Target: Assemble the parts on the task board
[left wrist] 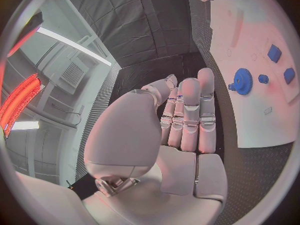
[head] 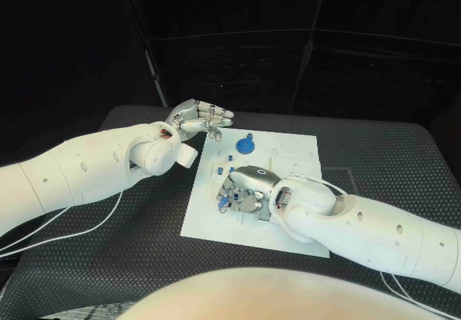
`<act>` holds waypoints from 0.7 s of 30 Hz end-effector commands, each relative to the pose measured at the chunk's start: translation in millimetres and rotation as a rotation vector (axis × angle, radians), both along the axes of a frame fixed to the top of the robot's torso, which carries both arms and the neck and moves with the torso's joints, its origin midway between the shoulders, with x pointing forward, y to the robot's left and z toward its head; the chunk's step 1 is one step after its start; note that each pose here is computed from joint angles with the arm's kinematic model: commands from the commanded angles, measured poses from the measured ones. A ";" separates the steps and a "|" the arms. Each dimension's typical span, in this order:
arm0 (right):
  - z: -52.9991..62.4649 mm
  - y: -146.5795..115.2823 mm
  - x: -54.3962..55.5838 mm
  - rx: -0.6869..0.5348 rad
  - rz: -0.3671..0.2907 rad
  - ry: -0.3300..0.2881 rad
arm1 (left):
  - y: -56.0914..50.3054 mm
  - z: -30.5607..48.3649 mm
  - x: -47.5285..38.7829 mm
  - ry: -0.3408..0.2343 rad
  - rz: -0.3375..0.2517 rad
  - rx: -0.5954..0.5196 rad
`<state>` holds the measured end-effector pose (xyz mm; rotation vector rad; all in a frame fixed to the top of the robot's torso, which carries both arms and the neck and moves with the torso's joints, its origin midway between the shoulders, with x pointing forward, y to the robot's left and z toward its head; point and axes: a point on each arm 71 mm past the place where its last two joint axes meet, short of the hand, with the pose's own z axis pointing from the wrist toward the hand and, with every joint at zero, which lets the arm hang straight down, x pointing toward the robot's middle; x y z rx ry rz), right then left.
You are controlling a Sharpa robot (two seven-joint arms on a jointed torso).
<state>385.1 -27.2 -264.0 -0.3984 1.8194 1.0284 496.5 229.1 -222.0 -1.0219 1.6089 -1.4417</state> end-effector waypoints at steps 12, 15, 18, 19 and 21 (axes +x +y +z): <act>-5.4 -1.3 -0.9 -0.078 0.031 0.012 | -1.3 1.1 0.6 0.000 -0.010 -0.009; -6.1 -0.8 -0.9 -0.085 0.033 0.012 | -1.5 1.0 0.6 0.000 -0.010 -0.009; -7.0 -0.3 -0.6 -0.094 0.034 0.012 | -1.7 1.0 0.7 0.000 -0.010 -0.010; -7.4 -0.1 -0.5 -0.098 0.034 0.012 | -1.7 1.0 0.7 0.000 -0.010 -0.010; -8.5 0.0 -0.5 -0.105 0.033 0.010 | -1.8 1.0 0.7 0.000 -0.010 -0.010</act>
